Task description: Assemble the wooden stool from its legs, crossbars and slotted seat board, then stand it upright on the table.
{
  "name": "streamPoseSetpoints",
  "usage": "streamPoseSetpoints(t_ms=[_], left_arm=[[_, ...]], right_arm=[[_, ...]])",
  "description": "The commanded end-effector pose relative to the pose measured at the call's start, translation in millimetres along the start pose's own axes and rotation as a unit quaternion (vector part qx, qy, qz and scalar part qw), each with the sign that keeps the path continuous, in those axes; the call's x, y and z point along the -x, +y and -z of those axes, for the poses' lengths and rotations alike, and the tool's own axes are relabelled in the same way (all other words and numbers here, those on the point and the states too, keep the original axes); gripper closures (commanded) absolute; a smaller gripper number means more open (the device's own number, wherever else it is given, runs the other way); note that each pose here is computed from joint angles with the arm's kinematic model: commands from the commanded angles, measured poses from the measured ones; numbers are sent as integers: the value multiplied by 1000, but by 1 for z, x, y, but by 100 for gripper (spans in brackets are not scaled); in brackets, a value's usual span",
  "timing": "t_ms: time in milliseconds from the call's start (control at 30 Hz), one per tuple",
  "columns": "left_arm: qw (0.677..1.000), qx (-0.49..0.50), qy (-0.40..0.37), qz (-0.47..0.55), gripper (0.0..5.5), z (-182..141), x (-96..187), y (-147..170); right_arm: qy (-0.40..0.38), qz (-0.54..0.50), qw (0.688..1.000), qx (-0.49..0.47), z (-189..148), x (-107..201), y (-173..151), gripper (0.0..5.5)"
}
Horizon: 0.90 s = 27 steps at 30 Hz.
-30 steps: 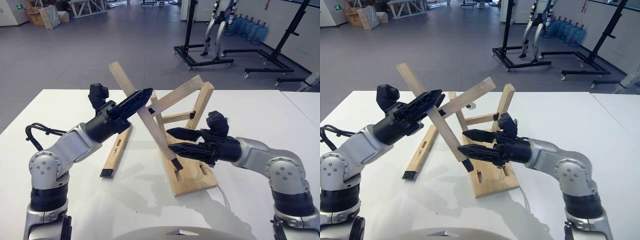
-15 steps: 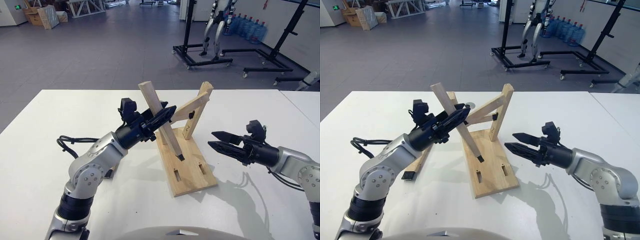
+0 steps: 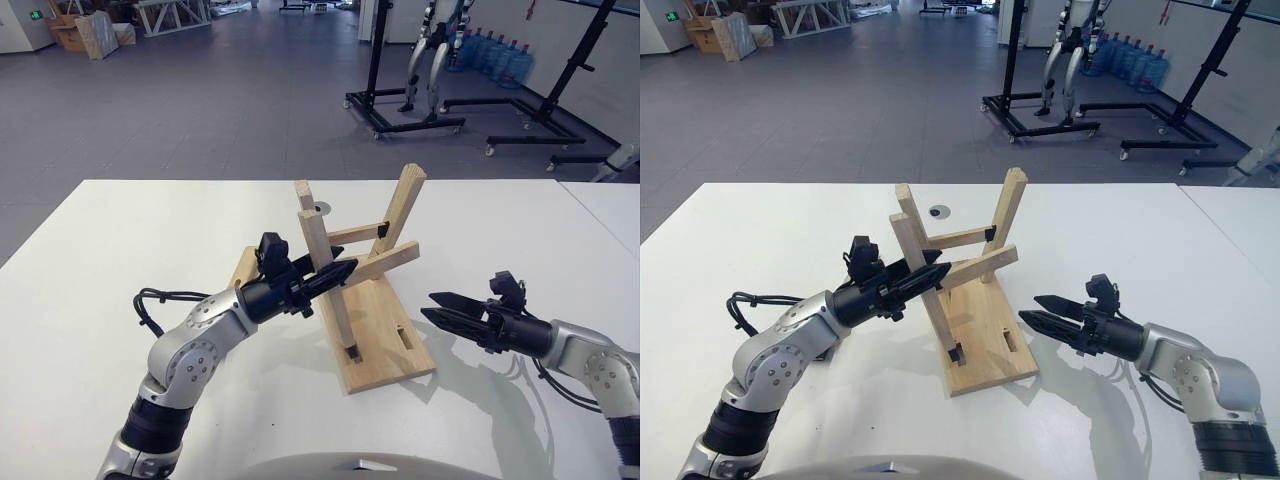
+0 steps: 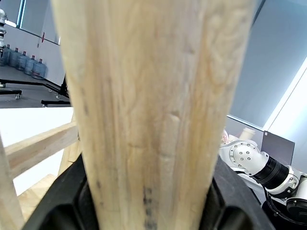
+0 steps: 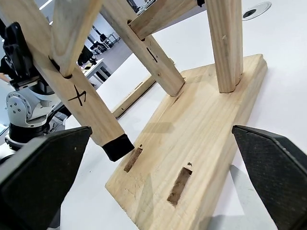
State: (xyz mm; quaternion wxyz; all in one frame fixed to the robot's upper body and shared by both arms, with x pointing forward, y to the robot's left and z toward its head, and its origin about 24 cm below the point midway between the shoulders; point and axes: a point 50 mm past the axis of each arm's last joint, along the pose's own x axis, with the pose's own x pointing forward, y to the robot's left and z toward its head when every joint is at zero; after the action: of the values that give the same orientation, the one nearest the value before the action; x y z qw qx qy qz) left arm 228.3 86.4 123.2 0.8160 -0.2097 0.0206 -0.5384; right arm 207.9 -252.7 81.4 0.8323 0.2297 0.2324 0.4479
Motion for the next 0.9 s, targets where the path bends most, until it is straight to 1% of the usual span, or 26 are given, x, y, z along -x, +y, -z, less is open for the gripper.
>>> streamPoseSetpoints(t_ms=[33,200,533,800,900], left_arm=[[1000,-10,1,12,346,-8,-2,-4],[1000,12,-11,6,346,-11,0,-3],[1000,7,-22,20,346,-15,-18,-3],[1000,16,9,12,346,13,-12,-4],[1000,14,12,7,346,17,-10,-4]], right_arm=[[6,-23,1000,16,-6,-13,10,10],[8,-24,1000,10,-3,-17,11,10],[14,-27,1000,5,1,-21,10,10],[15,-29,999,2,4,-24,11,10],[17,-28,999,1,3,-24,10,10]])
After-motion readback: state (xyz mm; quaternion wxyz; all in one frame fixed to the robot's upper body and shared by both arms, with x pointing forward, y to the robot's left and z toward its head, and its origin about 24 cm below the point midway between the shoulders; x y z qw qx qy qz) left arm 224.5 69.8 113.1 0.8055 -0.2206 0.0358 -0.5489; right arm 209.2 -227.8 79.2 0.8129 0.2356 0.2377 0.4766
